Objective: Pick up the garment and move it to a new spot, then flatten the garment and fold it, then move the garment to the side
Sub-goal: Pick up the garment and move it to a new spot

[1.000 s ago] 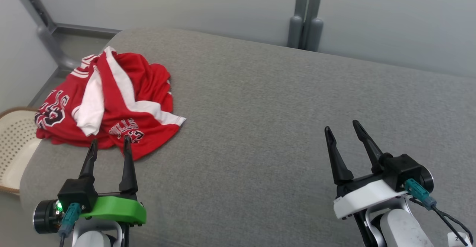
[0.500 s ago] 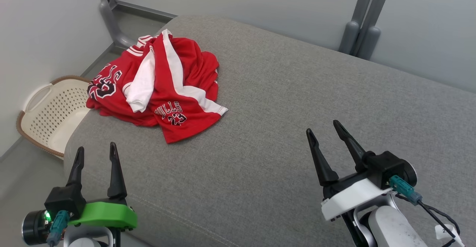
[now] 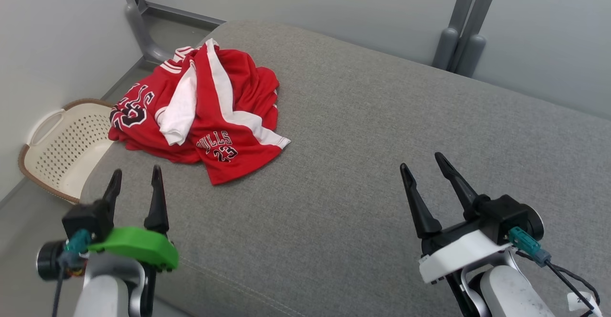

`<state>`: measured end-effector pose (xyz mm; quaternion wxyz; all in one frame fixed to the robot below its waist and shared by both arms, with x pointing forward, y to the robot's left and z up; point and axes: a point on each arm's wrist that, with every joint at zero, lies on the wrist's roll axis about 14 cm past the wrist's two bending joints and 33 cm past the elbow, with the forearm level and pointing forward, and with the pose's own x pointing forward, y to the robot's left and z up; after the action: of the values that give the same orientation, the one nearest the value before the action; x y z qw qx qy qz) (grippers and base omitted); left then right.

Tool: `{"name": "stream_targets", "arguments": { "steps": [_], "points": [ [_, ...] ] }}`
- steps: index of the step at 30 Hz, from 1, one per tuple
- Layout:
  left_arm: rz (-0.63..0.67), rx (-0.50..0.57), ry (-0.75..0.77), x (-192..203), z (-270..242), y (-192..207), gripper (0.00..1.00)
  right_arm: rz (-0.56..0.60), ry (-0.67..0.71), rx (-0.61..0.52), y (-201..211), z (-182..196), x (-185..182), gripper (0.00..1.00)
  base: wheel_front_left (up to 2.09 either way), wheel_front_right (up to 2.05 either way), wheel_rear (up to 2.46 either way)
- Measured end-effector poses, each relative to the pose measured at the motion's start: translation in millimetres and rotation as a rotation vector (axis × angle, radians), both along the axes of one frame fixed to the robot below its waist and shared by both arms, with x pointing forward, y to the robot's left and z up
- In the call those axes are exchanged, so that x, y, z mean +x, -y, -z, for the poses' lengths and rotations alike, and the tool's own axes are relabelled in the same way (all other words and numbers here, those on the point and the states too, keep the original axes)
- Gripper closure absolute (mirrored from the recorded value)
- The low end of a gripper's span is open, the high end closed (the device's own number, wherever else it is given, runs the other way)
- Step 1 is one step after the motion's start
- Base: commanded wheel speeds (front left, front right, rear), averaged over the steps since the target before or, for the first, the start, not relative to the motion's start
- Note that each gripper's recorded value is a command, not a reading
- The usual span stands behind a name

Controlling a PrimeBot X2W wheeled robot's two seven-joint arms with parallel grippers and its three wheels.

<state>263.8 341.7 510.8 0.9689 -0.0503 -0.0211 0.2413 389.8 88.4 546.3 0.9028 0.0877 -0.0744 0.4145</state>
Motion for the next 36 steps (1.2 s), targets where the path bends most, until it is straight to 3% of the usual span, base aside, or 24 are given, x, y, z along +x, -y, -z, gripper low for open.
{"name": "stream_targets", "arguments": {
  "steps": [15, 21, 27, 36],
  "points": [
    [0.131, -0.033, -0.14, 118.1, -73.7, -45.3, 0.0, 0.081, 0.029, -0.001, 37.3, 2.9, 25.6, 0.0, 0.0, 0.0, 0.0],
    [0.2, -0.146, -0.339, 170.6, -39.7, -40.7, 0.0, 0.17, 0.009, -0.006, 68.6, 13.7, 44.6, 0.0, 0.0, 0.0, 0.0],
    [0.216, -0.183, -0.487, 209.3, -7.5, -42.1, 0.0, 0.258, -0.018, -0.019, 100.6, 26.2, 54.4, 0.0, 0.0, 0.0, 0.0],
    [0.142, -0.247, -0.671, 238.9, 59.2, -52.6, 0.0, 0.381, -0.069, -0.057, 146.2, 48.2, 61.0, 0.0, 0.0, 0.0, 0.0]
  ]
}}
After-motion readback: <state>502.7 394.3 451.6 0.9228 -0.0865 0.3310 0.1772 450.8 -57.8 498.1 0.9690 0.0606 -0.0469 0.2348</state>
